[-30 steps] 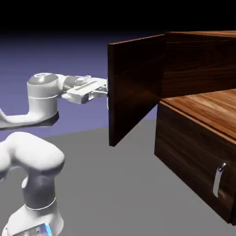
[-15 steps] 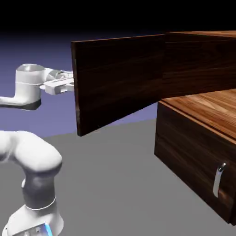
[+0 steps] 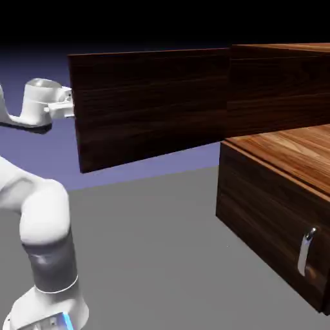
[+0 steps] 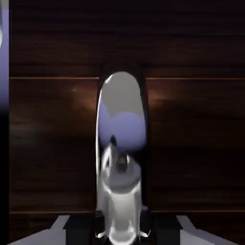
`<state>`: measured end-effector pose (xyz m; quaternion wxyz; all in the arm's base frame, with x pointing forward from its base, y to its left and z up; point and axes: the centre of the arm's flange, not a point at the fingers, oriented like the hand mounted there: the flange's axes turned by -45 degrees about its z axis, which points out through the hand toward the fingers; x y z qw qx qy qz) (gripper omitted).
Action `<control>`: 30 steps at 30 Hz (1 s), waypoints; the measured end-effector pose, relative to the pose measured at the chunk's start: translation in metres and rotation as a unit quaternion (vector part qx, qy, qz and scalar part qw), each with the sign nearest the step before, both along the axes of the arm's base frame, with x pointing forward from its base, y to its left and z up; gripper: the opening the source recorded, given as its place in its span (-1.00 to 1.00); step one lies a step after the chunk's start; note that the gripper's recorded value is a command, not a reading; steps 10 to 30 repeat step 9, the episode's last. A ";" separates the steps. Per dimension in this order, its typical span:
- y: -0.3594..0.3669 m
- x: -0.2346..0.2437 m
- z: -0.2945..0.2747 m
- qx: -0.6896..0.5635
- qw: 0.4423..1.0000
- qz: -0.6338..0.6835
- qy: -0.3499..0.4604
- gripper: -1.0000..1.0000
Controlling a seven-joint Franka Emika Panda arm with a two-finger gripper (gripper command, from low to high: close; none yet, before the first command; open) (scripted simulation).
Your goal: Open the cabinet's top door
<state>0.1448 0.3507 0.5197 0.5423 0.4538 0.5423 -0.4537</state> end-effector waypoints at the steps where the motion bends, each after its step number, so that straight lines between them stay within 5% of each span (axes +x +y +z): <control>1: 0.007 0.001 0.000 0.000 1.000 -0.007 0.000 -1.00; 9: 0.063 0.010 0.000 0.000 0.998 -0.061 0.000 -1.00; 30: 0.063 0.010 0.000 0.000 0.998 -0.061 0.000 -1.00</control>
